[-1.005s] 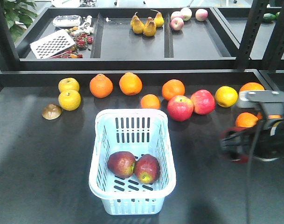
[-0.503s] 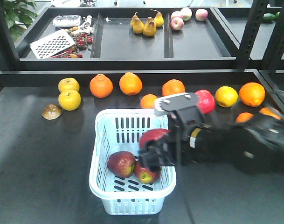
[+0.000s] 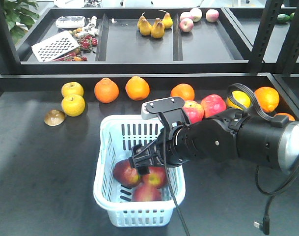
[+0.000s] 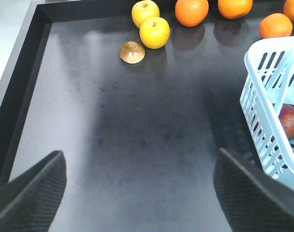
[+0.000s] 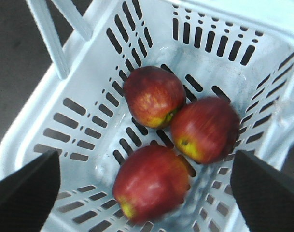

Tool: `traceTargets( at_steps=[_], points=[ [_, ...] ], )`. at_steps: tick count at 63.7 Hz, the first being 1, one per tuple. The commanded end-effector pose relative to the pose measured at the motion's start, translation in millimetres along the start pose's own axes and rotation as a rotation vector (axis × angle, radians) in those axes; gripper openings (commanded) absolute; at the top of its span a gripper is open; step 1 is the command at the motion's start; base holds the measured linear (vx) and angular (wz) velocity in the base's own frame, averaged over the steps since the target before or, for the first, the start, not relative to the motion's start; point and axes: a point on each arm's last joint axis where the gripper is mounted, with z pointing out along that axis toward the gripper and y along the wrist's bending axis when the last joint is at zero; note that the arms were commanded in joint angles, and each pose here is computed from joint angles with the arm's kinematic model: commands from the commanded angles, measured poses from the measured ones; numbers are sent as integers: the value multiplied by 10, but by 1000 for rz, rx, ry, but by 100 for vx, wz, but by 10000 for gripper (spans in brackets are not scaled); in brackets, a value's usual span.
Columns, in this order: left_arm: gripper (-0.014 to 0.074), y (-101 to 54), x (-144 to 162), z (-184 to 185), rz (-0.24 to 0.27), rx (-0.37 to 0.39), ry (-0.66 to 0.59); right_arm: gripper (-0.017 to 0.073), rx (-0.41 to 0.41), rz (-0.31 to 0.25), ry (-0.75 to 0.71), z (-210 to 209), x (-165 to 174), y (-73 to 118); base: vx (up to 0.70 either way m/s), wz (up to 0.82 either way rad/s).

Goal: Pick three apples into basket with both arms
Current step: 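Carry the third red apple into the basket and release it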

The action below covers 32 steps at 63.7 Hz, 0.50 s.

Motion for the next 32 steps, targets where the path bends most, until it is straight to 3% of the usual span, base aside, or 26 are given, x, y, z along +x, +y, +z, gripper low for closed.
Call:
traceTargets(
  at_steps=[1,13,32],
  points=[
    [587,6,-100,-55,-2,3,-79,722,-16,1,-102,-223,-177,32,0,0],
    [587,6,-100,-55,-2,3,-79,690,30,31,-49,-496,-158,-166,0,0],
    [587,6,-100,-55,-2,3,-79,644,209,163,-50,-1382,-40,-898,0,0]
  ],
)
